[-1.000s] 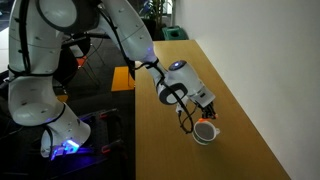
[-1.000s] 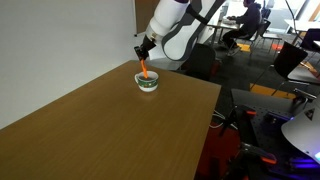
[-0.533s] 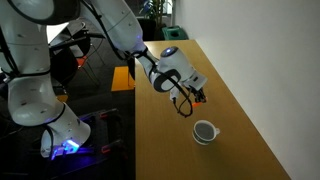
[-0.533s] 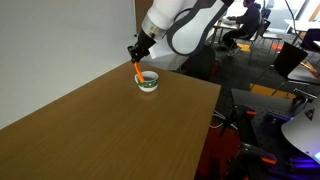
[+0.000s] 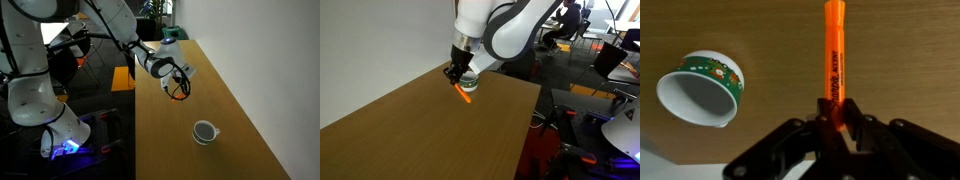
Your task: Put the orange sharpie on the table
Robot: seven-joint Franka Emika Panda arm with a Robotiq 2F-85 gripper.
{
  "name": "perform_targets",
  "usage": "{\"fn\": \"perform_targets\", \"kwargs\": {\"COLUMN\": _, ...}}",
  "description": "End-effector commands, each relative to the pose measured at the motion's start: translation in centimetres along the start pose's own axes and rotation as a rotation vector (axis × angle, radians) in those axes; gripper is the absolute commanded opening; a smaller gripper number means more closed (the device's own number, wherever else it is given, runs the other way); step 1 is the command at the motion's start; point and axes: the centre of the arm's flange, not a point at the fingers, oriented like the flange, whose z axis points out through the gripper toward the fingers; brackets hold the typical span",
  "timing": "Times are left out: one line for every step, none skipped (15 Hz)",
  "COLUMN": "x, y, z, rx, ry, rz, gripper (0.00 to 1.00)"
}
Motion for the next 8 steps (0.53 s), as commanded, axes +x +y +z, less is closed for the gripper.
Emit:
{"fn": "perform_targets", "kwargs": {"x": 0.0, "y": -2.4, "z": 0.9, "rx": -0.024, "ry": -0.088, "rz": -0.083, "gripper": 0.05}}
{"fn": "perform_targets", "kwargs": {"x": -0.3, "y": -3.2, "z": 1.4, "rx": -0.026, "ry": -0.115, "rz": -0.105, "gripper": 0.05}}
{"fn": "perform_targets", "kwargs": {"x": -0.6, "y": -4.1, "z": 1.9, "rx": -0.030, "ry": -0.141, "rz": -0.124, "gripper": 0.05}}
{"fn": "perform_targets", "kwargs": {"x": -1.0, "y": -5.0, "z": 2.6, "rx": -0.032, "ry": -0.172, "rz": -0.144, "gripper": 0.05}}
{"fn": "perform_targets", "kwargs": {"x": -1.3, "y": -5.9, "z": 3.2, "rx": -0.028, "ry": -0.198, "rz": -0.171, "gripper": 0.05}}
{"fn": "perform_targets", "kwargs": {"x": -1.7, "y": -6.7, "z": 4.0, "rx": -0.019, "ry": -0.207, "rz": -0.205, "gripper": 0.05}}
{"fn": "perform_targets", "kwargs": {"x": -2.0, "y": -7.6, "z": 5.0, "rx": -0.006, "ry": -0.226, "rz": -0.241, "gripper": 0.05}}
{"fn": "perform_targets", "kwargs": {"x": -2.3, "y": -8.3, "z": 5.8, "rx": -0.002, "ry": -0.238, "rz": -0.264, "gripper": 0.05}}
